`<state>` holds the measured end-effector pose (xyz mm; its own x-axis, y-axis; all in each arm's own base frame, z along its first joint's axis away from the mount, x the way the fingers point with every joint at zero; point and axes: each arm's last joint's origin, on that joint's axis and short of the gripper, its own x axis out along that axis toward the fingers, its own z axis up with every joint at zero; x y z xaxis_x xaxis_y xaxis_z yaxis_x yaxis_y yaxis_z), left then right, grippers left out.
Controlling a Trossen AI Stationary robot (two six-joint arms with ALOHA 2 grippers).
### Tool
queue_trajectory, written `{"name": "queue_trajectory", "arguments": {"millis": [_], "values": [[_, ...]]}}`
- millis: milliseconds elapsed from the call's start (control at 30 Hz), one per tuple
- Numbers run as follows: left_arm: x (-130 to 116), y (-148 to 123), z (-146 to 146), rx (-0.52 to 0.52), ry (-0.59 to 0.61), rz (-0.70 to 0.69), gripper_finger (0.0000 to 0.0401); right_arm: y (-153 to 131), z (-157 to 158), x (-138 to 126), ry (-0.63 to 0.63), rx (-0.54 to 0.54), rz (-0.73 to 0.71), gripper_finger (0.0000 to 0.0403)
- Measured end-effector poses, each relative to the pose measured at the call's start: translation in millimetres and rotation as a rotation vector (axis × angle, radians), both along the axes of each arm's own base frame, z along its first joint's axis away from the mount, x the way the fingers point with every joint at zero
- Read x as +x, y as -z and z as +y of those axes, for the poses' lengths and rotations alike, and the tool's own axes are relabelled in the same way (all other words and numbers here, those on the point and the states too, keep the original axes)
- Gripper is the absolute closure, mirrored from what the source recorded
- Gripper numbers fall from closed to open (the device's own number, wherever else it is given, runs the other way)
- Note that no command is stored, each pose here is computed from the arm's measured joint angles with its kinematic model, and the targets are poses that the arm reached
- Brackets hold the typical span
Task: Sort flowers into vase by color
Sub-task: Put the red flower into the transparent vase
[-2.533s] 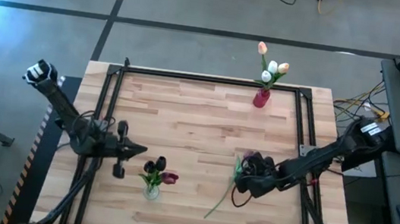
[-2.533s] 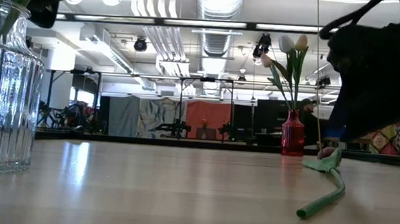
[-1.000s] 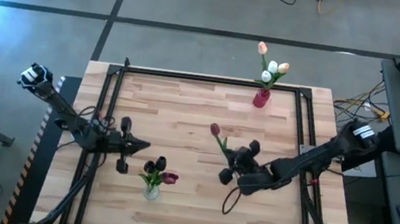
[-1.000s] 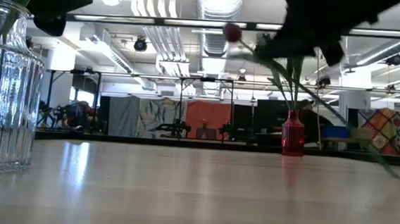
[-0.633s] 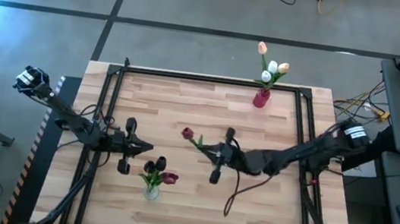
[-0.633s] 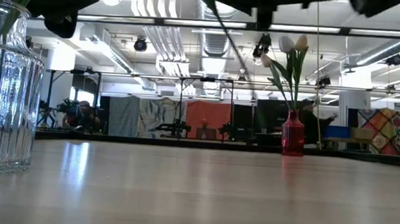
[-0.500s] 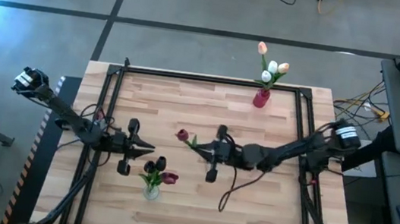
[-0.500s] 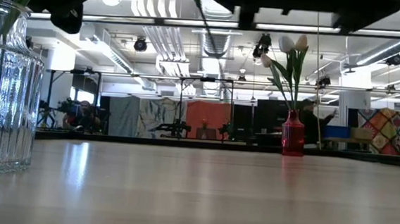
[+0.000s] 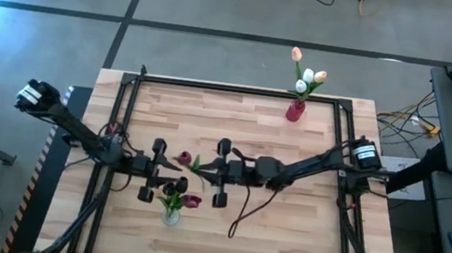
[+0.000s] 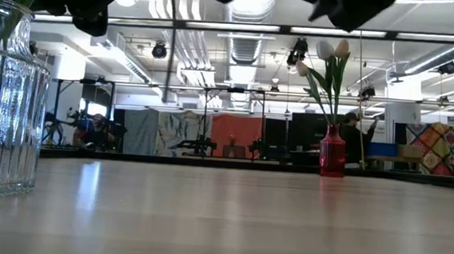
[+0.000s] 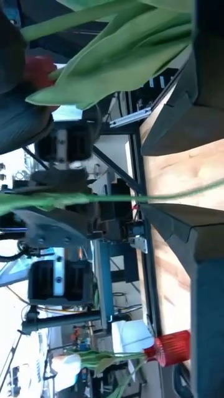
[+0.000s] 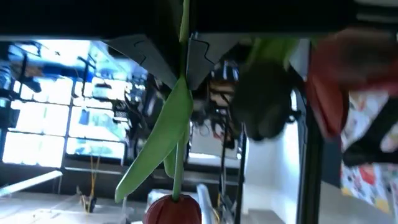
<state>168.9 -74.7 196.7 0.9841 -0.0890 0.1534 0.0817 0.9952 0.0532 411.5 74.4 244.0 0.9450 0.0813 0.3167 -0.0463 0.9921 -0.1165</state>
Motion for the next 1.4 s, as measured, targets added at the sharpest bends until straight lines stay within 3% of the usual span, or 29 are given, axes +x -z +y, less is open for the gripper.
{"name": "queue_trajectory", "arguments": {"millis": [233, 400, 800, 1133, 1400], "values": [[-7, -7, 4, 0.024, -0.009, -0.010, 0.0279, -28, 7, 9, -0.078, 0.013, -0.099, 0.0392], [-14, -11, 9, 0.052, -0.078, 0.015, 0.0279, -38, 12, 16, -0.173, -0.039, -0.152, 0.0392], [-27, -16, 17, 0.064, -0.118, 0.043, 0.0279, -32, 25, 60, -0.320, -0.033, -0.194, 0.0392], [-30, -15, 19, 0.072, -0.118, 0.058, 0.0279, -39, 24, 63, -0.317, -0.033, -0.202, 0.0392], [-30, -15, 19, 0.073, -0.117, 0.058, 0.0279, -65, 20, 52, -0.256, -0.135, -0.216, 0.0392]]}}
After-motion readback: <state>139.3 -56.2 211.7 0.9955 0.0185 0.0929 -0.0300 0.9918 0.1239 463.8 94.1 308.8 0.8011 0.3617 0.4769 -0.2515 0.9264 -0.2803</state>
